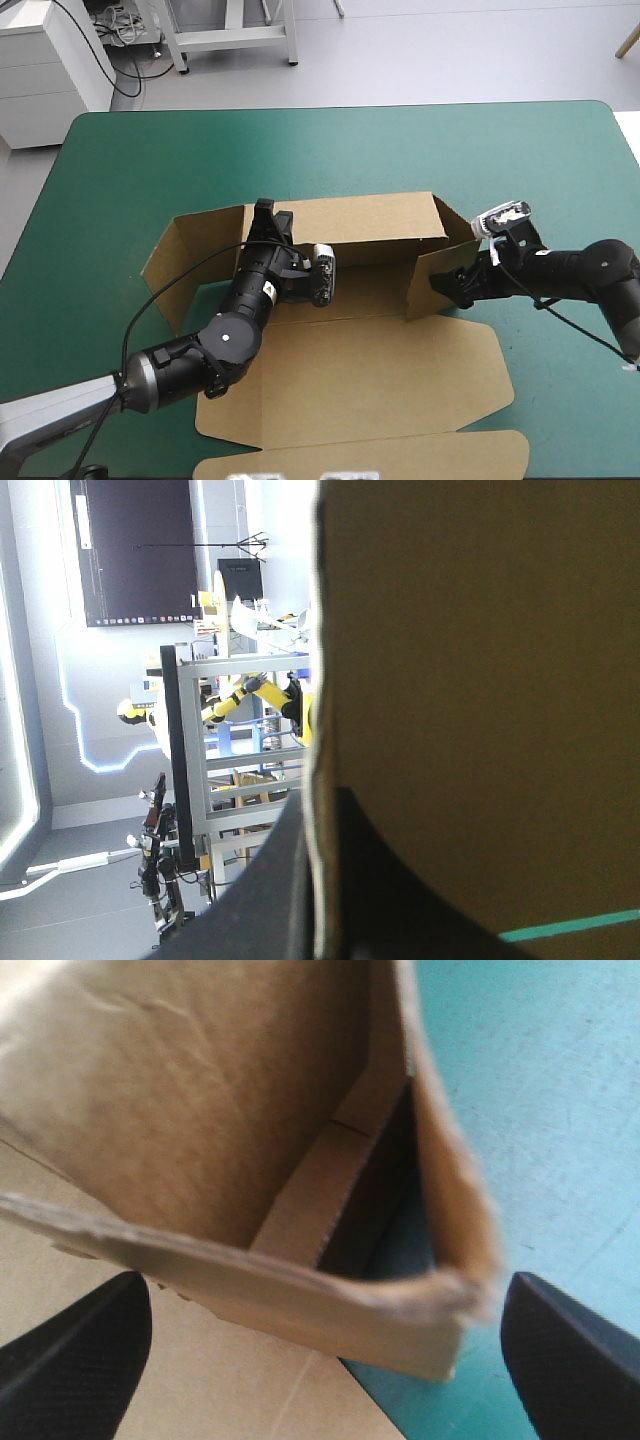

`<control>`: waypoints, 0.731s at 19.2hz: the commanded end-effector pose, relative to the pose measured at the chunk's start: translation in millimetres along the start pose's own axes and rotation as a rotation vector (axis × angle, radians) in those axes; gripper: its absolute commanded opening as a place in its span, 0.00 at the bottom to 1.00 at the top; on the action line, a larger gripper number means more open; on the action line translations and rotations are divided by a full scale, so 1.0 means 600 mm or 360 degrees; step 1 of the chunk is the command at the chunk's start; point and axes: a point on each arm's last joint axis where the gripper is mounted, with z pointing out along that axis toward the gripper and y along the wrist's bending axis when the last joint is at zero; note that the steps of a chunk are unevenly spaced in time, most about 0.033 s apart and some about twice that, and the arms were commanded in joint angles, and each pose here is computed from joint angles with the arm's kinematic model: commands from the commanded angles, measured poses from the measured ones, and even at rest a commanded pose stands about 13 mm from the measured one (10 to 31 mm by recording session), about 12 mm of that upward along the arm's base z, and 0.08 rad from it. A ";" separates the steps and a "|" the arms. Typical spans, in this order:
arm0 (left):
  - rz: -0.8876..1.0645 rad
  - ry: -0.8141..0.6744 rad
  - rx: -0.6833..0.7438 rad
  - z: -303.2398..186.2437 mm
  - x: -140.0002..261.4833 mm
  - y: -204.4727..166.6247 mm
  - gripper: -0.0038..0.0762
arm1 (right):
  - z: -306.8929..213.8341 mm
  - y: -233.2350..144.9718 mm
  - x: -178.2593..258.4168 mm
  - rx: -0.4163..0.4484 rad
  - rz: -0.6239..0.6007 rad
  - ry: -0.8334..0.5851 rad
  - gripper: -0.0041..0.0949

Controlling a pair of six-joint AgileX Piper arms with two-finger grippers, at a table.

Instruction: Fold the box

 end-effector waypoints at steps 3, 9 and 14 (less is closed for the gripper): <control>-0.0005 0.0005 -0.0147 -0.015 0.004 0.036 0.04 | 0.002 0.052 -0.043 0.0127 -0.0142 -0.0198 0.91; 0.0003 0.0009 -0.0148 -0.015 0.004 0.036 0.04 | -0.012 0.083 -0.060 0.0309 -0.0159 -0.0352 0.91; 0.0000 0.0009 -0.0148 -0.015 0.004 0.036 0.04 | 0.015 0.110 -0.041 0.0264 -0.0138 -0.0364 0.91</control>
